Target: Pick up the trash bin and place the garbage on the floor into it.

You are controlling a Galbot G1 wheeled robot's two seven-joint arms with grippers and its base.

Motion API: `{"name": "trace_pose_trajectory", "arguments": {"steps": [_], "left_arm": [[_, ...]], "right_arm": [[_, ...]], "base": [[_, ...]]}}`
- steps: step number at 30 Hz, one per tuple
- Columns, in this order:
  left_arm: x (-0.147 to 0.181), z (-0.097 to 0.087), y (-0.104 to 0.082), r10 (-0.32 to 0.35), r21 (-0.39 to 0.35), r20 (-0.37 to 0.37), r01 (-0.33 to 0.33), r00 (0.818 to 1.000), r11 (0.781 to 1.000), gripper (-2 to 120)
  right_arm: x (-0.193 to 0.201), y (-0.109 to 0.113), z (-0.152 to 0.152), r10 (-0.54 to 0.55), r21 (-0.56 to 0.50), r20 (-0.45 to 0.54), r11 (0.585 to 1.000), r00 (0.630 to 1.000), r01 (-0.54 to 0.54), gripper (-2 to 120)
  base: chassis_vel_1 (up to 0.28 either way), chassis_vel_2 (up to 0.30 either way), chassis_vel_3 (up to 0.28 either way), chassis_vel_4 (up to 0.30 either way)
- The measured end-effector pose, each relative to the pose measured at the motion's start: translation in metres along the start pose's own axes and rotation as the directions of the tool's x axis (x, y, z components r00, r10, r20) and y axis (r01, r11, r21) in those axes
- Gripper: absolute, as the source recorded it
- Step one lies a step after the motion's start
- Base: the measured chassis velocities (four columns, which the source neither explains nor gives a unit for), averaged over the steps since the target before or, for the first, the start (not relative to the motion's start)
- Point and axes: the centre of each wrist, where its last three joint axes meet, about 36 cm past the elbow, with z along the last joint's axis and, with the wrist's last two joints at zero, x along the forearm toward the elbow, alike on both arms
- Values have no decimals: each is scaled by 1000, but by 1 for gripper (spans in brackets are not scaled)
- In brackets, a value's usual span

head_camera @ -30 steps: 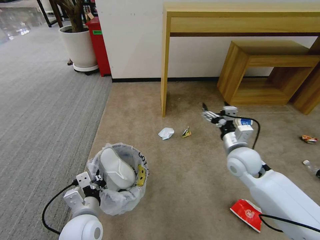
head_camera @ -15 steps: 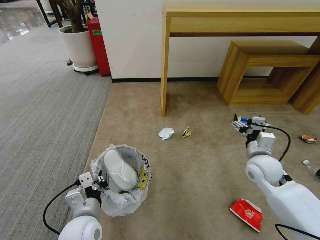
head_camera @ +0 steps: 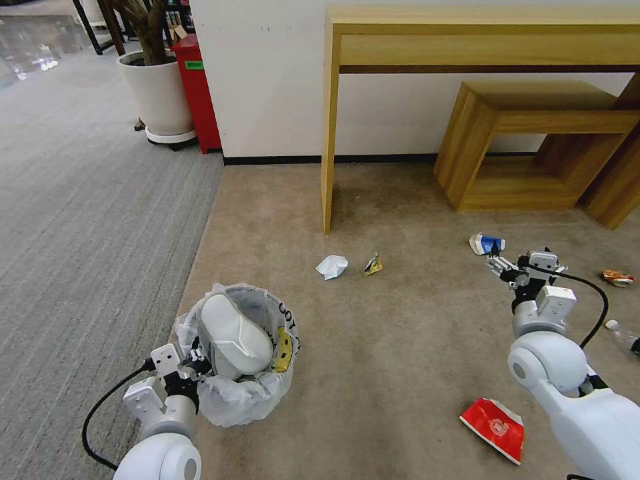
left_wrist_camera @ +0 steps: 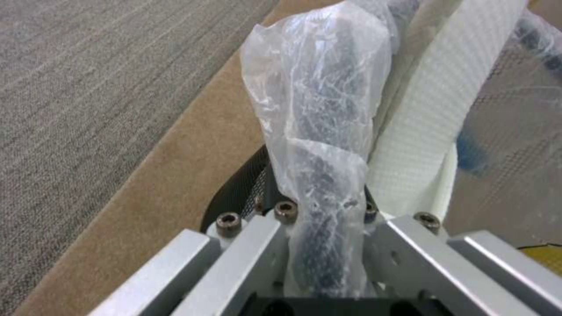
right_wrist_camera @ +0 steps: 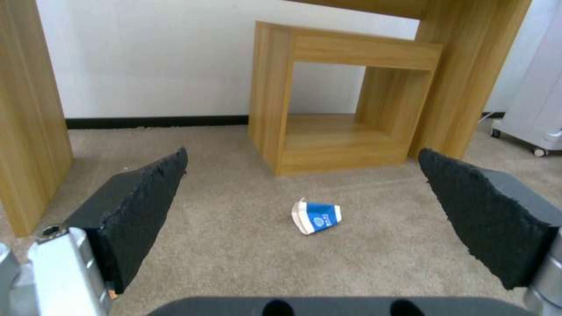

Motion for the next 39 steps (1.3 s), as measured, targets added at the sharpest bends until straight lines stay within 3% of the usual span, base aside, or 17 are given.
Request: {"name": "trace_pose_trajectory", "arguments": {"steps": [39], "left_arm": [[-3, 2, 6, -40, 6, -2, 40, 999, 999, 1]], "right_arm": [[2, 19, 16, -58, -11, 1, 998, 998, 58, 100]], "base": [[-31, -27, -28, -27]]}}
